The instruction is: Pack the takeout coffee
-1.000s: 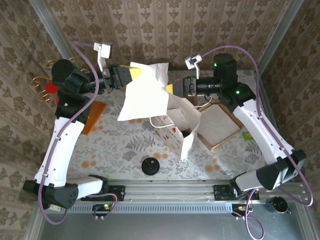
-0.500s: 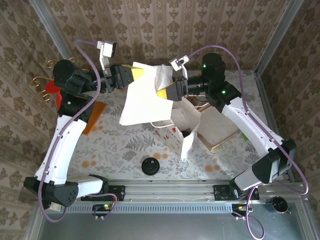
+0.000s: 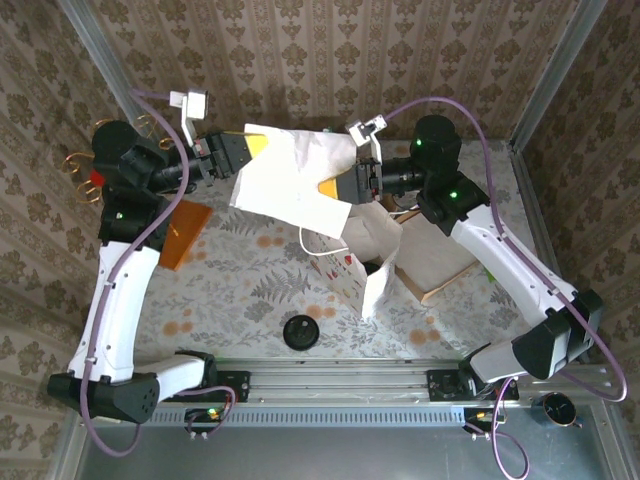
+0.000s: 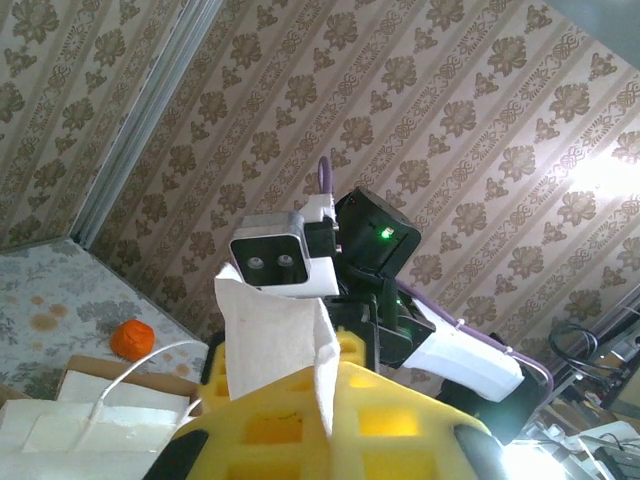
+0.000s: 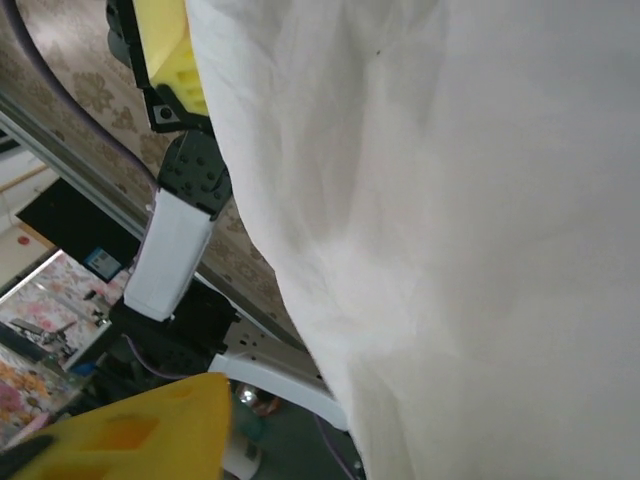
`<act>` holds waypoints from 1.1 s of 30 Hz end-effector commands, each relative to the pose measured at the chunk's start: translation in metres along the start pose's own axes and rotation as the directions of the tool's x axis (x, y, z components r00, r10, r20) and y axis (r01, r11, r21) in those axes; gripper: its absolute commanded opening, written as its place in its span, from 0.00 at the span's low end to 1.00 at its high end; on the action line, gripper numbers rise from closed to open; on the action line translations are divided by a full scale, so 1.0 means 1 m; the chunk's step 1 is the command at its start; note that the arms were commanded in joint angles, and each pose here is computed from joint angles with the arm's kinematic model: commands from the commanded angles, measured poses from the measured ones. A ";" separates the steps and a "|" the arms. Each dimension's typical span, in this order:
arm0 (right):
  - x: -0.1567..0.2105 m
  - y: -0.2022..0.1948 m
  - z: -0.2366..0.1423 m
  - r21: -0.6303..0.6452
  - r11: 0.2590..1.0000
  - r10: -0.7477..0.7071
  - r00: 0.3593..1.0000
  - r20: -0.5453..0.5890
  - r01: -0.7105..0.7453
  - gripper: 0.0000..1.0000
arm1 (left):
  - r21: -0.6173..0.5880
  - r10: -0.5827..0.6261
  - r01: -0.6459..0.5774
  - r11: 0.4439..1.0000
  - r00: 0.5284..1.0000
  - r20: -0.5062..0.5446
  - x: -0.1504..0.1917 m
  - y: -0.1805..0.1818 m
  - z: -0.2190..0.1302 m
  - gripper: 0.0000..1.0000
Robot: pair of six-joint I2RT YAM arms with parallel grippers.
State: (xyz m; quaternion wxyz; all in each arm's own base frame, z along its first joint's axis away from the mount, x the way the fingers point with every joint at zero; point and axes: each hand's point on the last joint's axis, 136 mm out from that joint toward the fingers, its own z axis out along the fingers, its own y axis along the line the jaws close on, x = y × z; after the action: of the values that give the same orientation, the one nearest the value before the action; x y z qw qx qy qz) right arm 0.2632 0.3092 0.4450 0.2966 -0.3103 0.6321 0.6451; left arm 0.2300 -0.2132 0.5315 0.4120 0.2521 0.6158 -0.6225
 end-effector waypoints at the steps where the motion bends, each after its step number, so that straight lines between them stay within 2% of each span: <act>1: -0.011 0.010 -0.001 0.003 1.000 -0.023 0.998 0.055 0.023 0.36 | 0.007 0.031 -0.031 1.000 1.000 -0.002 0.004 -0.005 -0.002 0.00; 5: -0.014 0.009 0.000 0.018 1.000 -0.023 0.997 0.068 0.022 0.00 | -0.028 0.007 -0.006 1.000 1.000 0.006 0.006 0.005 -0.006 0.00; 11: -0.012 0.004 -0.006 0.089 0.996 0.003 0.998 0.057 -0.008 0.00 | -0.128 -0.020 0.024 0.991 0.999 0.034 0.007 0.029 -0.018 0.00; 12: -0.012 0.002 -0.008 0.107 0.994 0.015 0.999 0.052 -0.020 0.00 | -0.154 -0.014 0.019 0.988 0.999 0.034 0.009 0.033 -0.021 0.03; 13: -0.011 0.002 -0.009 0.120 0.992 0.021 0.999 0.047 -0.027 0.00 | -0.194 -0.004 0.010 0.981 1.000 0.030 0.013 0.038 -0.025 0.11; 14: -0.011 0.001 -0.011 0.130 0.991 0.024 0.999 0.043 -0.029 0.00 | -0.245 0.012 -0.006 0.969 1.000 0.023 0.017 0.044 -0.030 0.25; 16: -0.011 -0.002 -0.014 0.161 0.986 0.036 0.999 0.041 -0.042 0.00 | -0.405 0.054 -0.051 0.913 0.999 -0.003 0.028 0.060 -0.045 0.67; 18: -0.013 0.000 -0.017 0.180 0.983 0.041 0.998 0.040 -0.047 0.00 | -0.493 0.112 -0.114 0.863 0.993 -0.034 0.037 0.067 -0.058 0.90; 19: -0.014 0.001 -0.019 0.191 0.980 0.042 0.998 0.038 -0.049 0.00 | -0.532 0.147 -0.149 0.834 0.988 -0.047 0.039 0.069 -0.064 0.97; 20: -0.015 0.003 -0.020 0.198 0.979 0.044 0.998 0.036 -0.050 0.00 | -0.562 0.177 -0.176 0.808 0.983 -0.053 0.039 0.069 -0.070 1.00; 23: -0.018 0.000 -0.020 0.233 0.969 0.078 0.997 0.018 -0.080 0.00 | -0.578 0.291 -0.288 0.763 0.952 -0.092 0.036 0.057 -0.072 1.00; 26: -0.017 -0.010 -0.018 0.274 0.952 0.142 0.990 -0.005 -0.135 0.00 | -0.541 0.441 -0.456 0.706 0.882 -0.167 0.036 0.033 -0.060 1.00; 30: -0.017 -0.016 -0.018 0.313 0.937 0.170 0.985 -0.025 -0.154 0.00 | -0.426 0.624 -0.705 0.567 0.705 -0.337 0.053 0.011 -0.030 1.00; 33: -0.014 -0.016 -0.013 0.315 0.937 0.176 0.983 -0.044 -0.153 0.00 | -0.351 0.682 -0.802 0.484 0.597 -0.423 0.061 0.009 -0.011 1.00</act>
State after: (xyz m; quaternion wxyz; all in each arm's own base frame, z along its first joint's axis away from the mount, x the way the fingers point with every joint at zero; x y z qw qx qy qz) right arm 0.2871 0.2948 0.4602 0.2877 -0.2329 0.7375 0.5648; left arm 0.1878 -0.2168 0.4785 0.5911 0.3962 0.6429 -0.2833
